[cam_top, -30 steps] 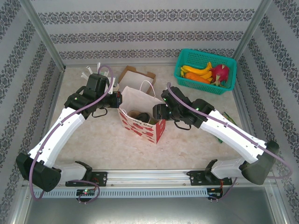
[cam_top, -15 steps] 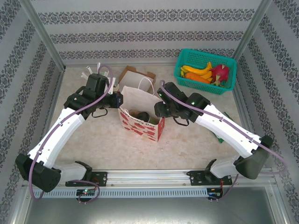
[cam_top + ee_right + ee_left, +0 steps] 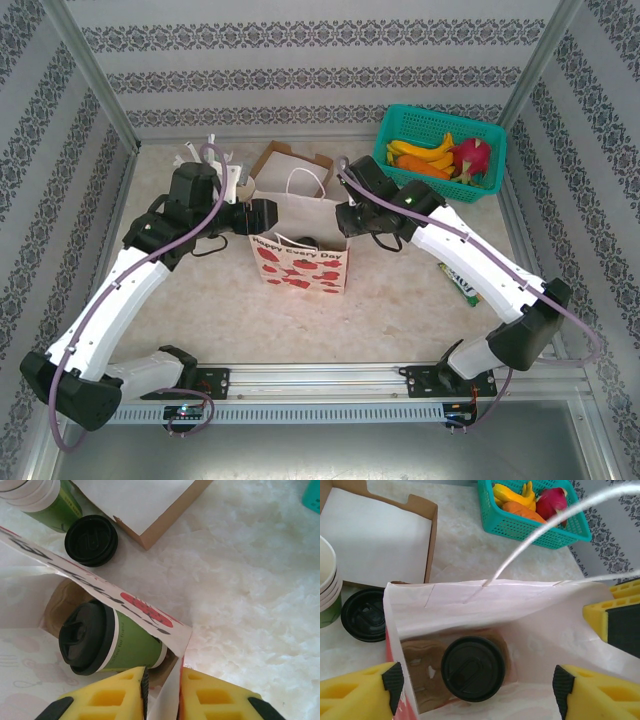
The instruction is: Pack the takeout coffee
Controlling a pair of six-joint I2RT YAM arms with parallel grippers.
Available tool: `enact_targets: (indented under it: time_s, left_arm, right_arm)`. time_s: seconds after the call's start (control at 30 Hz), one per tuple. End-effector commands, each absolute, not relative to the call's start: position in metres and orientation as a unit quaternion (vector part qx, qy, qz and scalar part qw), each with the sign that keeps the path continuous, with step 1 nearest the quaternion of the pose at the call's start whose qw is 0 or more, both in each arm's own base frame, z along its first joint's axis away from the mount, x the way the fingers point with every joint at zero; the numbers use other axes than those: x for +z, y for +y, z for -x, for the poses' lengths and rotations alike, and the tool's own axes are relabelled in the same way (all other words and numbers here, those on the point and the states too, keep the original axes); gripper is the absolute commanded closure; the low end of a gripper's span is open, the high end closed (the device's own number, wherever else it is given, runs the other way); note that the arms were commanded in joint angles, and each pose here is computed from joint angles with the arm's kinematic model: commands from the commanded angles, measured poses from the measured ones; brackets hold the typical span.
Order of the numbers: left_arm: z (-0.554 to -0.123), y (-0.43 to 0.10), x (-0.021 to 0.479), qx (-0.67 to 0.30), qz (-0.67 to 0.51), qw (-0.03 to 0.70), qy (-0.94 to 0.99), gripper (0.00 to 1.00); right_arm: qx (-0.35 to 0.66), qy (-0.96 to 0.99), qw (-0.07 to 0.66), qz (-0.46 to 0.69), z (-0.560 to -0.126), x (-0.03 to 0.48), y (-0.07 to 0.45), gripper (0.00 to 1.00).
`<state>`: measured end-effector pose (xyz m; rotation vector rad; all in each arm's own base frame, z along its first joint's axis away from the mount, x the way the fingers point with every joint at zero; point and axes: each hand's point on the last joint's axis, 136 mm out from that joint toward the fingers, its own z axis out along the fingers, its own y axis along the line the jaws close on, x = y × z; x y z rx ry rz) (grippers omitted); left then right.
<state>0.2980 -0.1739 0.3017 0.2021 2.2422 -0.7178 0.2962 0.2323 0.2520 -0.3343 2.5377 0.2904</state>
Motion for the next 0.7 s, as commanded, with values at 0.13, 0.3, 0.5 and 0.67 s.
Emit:
enact_targets:
  time_s: [0.13, 0.3, 0.5, 0.67]
  left_arm:
    - [-0.305, -0.166, 0.312, -0.285, -0.051, 0.409, 0.866, 0.04]
    - [-0.308, -0.146, 0.312, -0.260, -0.007, 0.424, 0.868, 0.00]
    - [-0.314, -0.111, 0.310, -0.200, 0.072, 0.454, 0.865, 0.00]
    - [-0.312, -0.071, 0.291, -0.111, 0.157, 0.445, 0.875, 0.00]
  right_arm:
    - [0.095, 0.944, 0.288, 0.127, -0.311, 0.259, 0.225, 0.79]
    - [0.078, 0.949, 0.288, 0.099, -0.318, 0.256, 0.210, 0.80]
    - [0.069, 0.951, 0.292, 0.074, -0.319, 0.253, 0.198, 0.80]
    - [0.075, 0.951, 0.293, 0.059, -0.322, 0.252, 0.196, 0.80]
